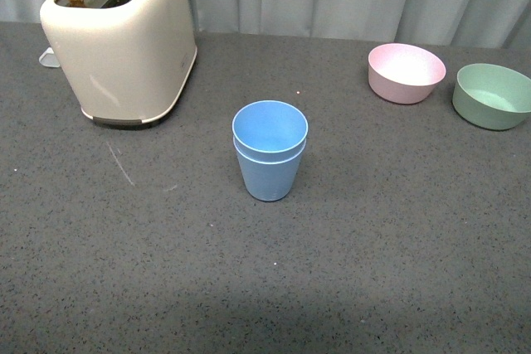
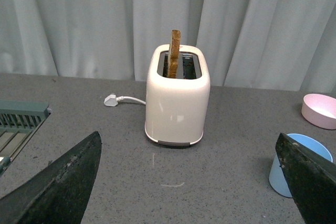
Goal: Stack blue cups with both arms
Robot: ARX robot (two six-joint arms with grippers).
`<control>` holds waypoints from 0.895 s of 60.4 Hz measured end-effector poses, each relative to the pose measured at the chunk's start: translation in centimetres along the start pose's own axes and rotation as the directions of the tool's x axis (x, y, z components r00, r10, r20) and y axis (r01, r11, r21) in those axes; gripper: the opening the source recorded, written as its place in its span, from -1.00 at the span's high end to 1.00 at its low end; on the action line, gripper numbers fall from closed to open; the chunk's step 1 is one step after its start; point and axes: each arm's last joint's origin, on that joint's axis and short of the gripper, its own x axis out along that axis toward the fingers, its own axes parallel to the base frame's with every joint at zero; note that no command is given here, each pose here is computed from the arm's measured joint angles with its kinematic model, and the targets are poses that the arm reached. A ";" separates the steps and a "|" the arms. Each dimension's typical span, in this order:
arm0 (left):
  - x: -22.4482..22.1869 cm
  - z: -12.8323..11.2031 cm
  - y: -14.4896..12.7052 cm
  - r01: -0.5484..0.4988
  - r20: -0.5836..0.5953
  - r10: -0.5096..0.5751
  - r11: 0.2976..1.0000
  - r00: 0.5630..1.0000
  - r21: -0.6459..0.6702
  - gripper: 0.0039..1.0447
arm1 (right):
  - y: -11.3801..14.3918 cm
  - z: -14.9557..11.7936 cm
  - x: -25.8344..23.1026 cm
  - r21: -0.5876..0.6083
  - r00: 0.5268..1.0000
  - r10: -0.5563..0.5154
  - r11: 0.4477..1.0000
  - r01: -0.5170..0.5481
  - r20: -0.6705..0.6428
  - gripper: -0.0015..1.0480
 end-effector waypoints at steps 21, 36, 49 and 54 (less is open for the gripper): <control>0.0 0.0 0.0 0.000 0.000 0.000 1.000 1.000 0.000 -0.88 | 0.0 0.2 -1.1 0.000 1.000 0.000 1.000 0.000 0.010 0.98; 0.0 0.0 0.0 0.000 0.000 0.000 1.000 1.000 0.000 -0.88 | 0.0 0.3 -1.8 0.000 1.000 0.000 1.000 0.000 0.012 0.98; 0.0 0.0 0.0 0.000 0.000 0.000 1.000 1.000 0.000 -0.88 | 0.0 0.2 -2.2 0.000 1.000 0.000 1.000 0.000 0.012 0.98; 0.0 0.0 0.0 0.000 0.000 0.000 1.000 1.000 0.000 -0.88 | 0.0 0.1 -2.5 0.000 1.000 0.000 1.000 0.000 0.006 0.98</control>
